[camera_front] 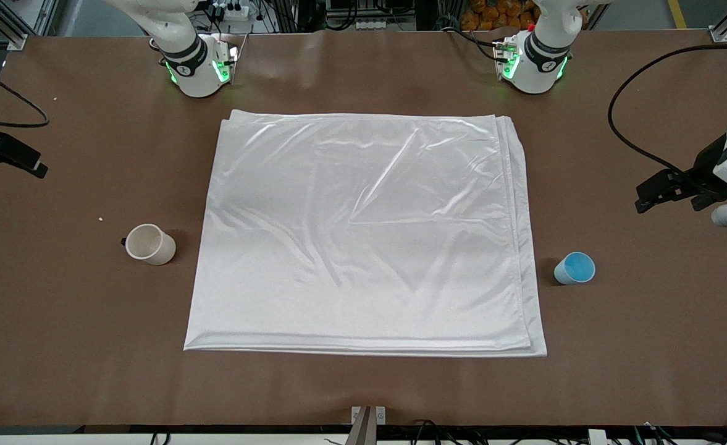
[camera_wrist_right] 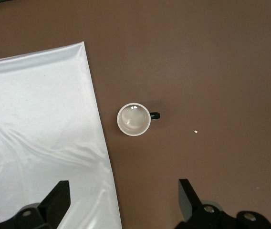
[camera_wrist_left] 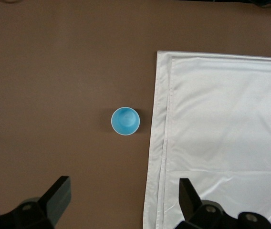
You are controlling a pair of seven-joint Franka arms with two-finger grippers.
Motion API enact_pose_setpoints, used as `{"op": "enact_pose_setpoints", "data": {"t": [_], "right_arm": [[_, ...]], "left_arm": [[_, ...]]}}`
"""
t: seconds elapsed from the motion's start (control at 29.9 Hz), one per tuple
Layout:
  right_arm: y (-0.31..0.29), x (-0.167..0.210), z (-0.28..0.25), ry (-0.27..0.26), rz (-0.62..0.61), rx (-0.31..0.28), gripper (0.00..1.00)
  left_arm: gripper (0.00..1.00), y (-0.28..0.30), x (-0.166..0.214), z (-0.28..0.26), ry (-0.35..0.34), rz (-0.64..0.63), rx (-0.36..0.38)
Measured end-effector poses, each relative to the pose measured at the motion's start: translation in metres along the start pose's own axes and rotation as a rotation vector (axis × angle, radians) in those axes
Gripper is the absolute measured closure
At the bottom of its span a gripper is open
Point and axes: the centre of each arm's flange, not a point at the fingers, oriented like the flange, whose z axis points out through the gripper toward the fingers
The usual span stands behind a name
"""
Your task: Place blue cup into white mug on cloth
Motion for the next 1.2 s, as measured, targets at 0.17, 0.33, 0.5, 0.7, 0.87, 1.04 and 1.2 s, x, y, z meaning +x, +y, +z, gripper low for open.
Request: {"op": "enact_pose_setpoints", "data": {"t": [0.17,0.33,0.5,0.7,0.87,1.04,1.2], "right_arm": [[0.000,0.000,0.000,0.001,0.000,0.000,0.00],[0.000,0.001,0.004,0.004,0.000,0.001,0.00],[0.000,0.003,0.006,0.012,-0.010,0.002,0.00],[-0.001,0.006,0.013,0.023,-0.064,0.002,0.00],[-0.001,0.007,0.023,0.014,-0.120,0.001,0.00],[0.000,0.010,0.038,0.026,-0.205,0.001,0.00],[0.007,0.012,0.056,0.024,-0.256,-0.001,0.00]], "left_arm": [[0.00,0.000,0.000,0.000,0.000,0.000,0.000],[0.00,-0.001,0.000,0.000,0.000,-0.002,0.001],[0.00,-0.002,0.000,0.002,-0.003,-0.004,0.002],[0.00,-0.008,0.000,0.017,-0.024,-0.010,0.016],[0.00,-0.011,0.004,0.043,-0.008,-0.003,0.043],[0.00,-0.012,0.005,0.082,-0.009,0.003,0.046],[0.00,-0.020,0.005,0.124,-0.031,-0.006,0.045]]}}
